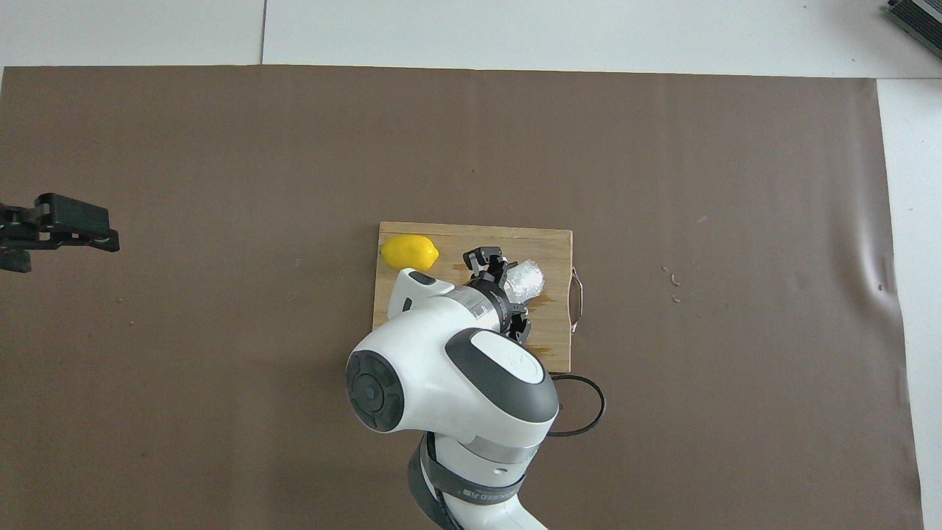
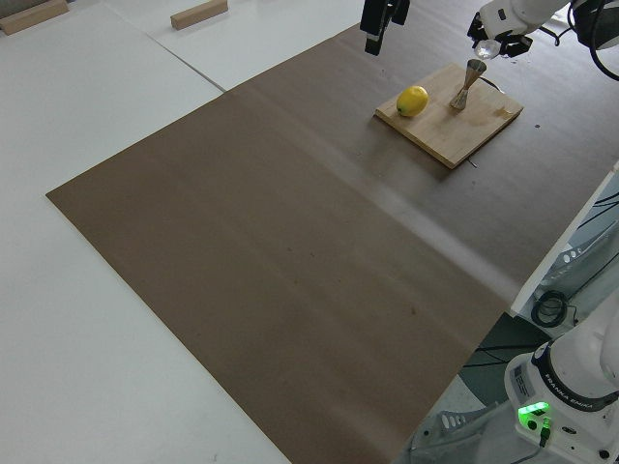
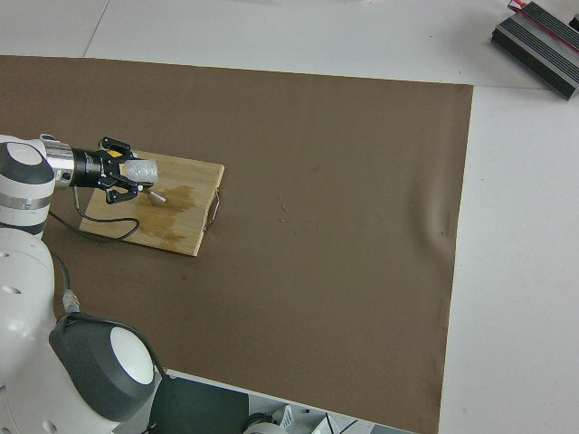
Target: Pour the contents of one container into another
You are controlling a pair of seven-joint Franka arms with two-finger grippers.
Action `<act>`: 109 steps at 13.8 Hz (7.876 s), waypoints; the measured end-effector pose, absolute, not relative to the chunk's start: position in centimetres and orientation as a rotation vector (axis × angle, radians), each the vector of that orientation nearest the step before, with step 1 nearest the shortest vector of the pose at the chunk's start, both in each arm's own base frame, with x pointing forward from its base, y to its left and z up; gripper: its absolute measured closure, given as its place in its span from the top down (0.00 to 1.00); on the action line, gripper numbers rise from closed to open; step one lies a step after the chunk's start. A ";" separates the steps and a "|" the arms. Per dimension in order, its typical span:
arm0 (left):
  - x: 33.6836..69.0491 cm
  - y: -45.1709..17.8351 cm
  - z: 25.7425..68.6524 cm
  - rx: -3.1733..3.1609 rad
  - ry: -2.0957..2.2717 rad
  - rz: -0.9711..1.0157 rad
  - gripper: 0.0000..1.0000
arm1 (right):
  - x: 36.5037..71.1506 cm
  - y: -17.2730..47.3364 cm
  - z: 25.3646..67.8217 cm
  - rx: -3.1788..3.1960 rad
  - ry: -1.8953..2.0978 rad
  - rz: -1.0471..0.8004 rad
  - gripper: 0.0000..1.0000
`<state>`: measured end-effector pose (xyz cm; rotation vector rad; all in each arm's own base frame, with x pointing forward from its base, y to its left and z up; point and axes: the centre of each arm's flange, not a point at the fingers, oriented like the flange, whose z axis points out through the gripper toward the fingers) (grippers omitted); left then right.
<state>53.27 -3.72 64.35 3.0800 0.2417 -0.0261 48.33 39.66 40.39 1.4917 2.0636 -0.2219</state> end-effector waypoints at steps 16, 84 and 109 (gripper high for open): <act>53.3 -3.6 64.4 3.079 0.244 -0.027 1.00 | 51.3 36.5 43.9 1.769 2.030 -0.151 0.51; 53.3 -3.6 64.4 3.079 0.245 -0.027 1.00 | 60.6 2.8 46.8 2.551 1.831 0.474 1.00; 53.3 -3.6 64.4 3.079 0.245 -0.027 1.00 | 53.9 7.2 61.7 3.071 -0.312 0.029 1.00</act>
